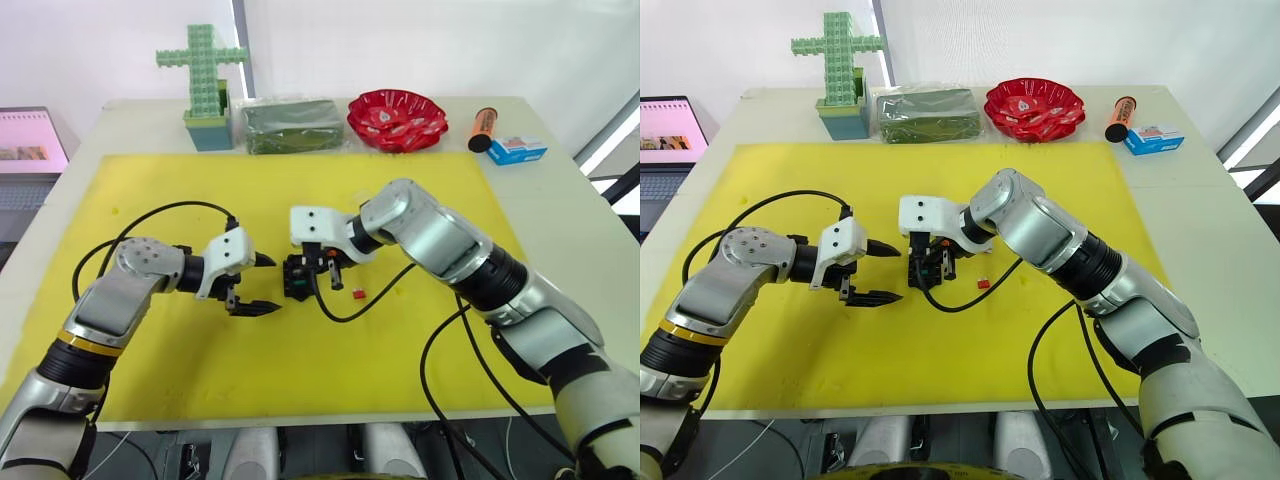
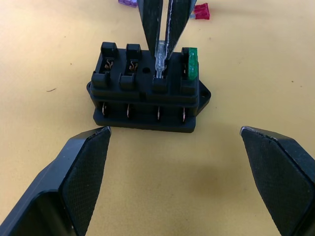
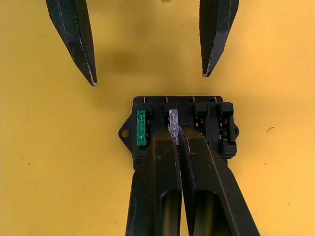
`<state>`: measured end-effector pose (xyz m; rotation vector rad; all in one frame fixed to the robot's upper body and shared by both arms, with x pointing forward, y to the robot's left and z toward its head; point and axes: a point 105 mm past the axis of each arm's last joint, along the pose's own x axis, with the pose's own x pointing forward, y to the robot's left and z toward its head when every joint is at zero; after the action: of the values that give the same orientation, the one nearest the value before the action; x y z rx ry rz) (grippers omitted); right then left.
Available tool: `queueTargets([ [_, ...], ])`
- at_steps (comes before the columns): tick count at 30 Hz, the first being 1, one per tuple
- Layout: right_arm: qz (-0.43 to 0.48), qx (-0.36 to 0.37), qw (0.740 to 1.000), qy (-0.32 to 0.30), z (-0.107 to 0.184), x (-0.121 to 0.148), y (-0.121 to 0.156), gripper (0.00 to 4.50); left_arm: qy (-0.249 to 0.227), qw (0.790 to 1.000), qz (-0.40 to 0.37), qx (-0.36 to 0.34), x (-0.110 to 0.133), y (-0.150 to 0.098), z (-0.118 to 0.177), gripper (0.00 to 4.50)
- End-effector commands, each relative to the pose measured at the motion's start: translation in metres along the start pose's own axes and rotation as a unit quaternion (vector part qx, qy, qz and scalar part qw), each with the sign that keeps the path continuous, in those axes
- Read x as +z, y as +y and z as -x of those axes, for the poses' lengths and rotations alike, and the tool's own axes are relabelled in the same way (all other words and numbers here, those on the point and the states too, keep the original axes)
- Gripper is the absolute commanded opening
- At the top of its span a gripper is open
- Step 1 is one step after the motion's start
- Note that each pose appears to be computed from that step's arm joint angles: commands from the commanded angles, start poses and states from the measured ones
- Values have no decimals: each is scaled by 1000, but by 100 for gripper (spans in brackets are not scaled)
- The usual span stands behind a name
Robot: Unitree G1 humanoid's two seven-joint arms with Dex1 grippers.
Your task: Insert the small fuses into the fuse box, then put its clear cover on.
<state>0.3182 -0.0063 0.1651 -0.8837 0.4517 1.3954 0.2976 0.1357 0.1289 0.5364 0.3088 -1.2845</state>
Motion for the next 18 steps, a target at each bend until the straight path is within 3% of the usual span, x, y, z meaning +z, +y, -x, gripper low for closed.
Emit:
queueTargets([
  [1, 5, 2, 1000, -4, 0, 3, 1, 0, -12, 1000, -25, 8, 11, 2, 4, 442],
  [18, -2, 22, 999, 44, -20, -25, 9, 0, -15, 999, -27, 12, 12, 2, 0, 442],
])
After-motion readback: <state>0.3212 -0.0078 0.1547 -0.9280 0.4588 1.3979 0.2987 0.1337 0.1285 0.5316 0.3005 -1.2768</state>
